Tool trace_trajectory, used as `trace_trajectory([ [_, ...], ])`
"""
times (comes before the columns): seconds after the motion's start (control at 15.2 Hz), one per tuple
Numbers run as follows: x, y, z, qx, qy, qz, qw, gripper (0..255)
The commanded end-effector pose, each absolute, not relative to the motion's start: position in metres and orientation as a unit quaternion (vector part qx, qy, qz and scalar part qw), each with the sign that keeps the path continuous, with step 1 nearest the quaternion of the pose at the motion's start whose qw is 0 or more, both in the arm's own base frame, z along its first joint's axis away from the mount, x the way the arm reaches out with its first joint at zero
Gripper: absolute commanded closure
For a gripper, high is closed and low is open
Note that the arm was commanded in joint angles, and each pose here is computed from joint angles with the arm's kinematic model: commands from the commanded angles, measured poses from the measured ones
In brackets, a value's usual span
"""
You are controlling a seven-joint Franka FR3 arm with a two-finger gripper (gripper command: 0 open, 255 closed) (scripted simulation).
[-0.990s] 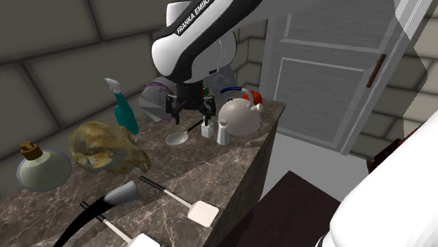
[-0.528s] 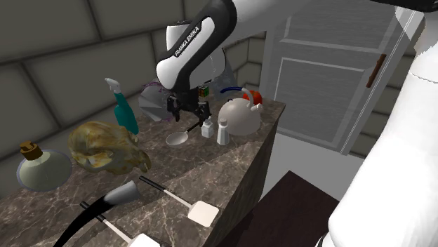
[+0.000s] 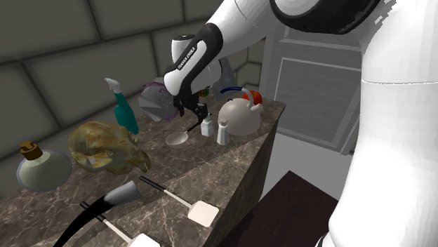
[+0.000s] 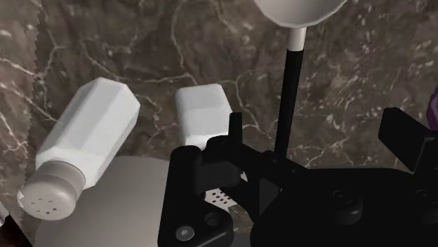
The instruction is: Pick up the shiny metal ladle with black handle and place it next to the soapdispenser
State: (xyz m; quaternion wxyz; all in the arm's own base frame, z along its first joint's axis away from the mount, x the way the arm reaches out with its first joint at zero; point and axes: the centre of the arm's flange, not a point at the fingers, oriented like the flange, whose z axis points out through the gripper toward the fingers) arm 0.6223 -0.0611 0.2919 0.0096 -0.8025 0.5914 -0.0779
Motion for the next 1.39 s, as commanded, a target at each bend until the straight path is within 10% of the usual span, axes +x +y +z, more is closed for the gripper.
trace_trajectory([
  [0.0, 0.624, -0.068, 0.274, -0.795, 0.603, -0.073, 0.004, 0],
  [0.92, 0.628, -0.07, 0.239, -0.795, 0.603, -0.073, 0.004, 0],
  [0.99, 0.627, -0.07, 0.245, -0.795, 0.603, -0.072, 0.004, 255],
  [1.32, 0.624, -0.07, 0.245, -0.795, 0.603, -0.072, 0.004, 255],
])
